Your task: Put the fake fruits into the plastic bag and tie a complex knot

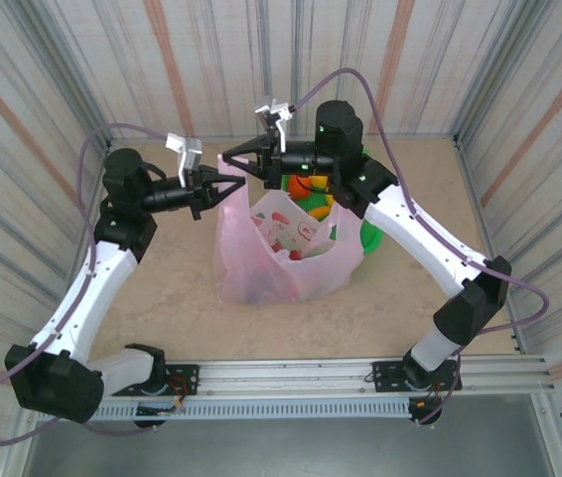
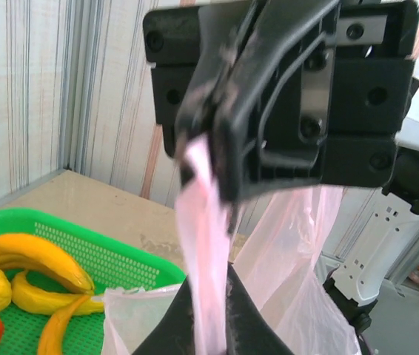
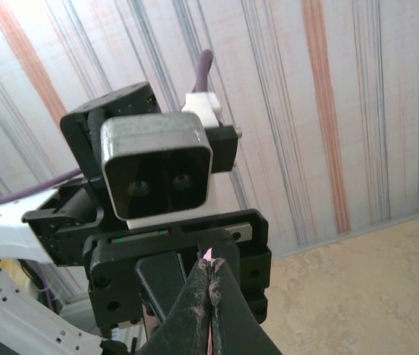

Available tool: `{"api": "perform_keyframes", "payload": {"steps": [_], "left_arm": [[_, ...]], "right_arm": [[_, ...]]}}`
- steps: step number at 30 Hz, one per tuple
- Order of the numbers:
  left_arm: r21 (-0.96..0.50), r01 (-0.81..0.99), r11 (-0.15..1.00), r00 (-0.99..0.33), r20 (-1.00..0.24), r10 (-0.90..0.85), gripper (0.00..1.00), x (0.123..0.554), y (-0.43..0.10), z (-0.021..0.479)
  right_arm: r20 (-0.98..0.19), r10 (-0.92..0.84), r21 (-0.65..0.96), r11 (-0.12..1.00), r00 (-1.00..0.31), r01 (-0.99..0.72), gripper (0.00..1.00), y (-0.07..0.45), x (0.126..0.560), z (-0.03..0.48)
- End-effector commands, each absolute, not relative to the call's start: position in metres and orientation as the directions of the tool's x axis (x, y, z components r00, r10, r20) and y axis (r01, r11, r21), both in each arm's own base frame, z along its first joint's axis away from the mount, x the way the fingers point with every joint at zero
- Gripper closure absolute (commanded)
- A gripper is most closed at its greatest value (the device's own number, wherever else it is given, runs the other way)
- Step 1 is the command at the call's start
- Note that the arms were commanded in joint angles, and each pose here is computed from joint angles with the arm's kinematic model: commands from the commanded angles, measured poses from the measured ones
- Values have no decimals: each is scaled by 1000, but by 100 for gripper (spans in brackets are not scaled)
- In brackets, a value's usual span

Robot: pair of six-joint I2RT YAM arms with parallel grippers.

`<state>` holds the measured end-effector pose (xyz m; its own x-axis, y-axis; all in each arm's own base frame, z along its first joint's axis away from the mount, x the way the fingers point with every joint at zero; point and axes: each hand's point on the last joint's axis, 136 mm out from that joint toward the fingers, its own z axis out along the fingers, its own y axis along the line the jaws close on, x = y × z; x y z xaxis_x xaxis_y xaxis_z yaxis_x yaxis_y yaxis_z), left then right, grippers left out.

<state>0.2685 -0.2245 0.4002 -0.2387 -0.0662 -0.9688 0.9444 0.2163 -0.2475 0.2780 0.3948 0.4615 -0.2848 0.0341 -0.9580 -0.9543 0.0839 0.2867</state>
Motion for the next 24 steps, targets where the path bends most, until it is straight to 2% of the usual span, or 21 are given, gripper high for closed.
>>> {"api": "perform_keyframes", "payload": {"steps": [1,7,15,24], "left_arm": [[-276,938,210,-273,-961,-44,90,265,-225,379],[-348,912,219,-352,-936,-22,88,265,-227,339],[-452,859,240,-464,-886,-6,91,259,-229,276],[-470,846,252,-479,-877,-29,100,259,-227,265]], "right_arm": [[-970,83,236,103,-229,-966,100,388,283,487],[-970,91,234,108,-225,-966,100,387,288,491],[-969,106,235,121,-222,-965,100,381,295,498],[-965,103,252,112,-241,-961,100,381,298,498]]}}
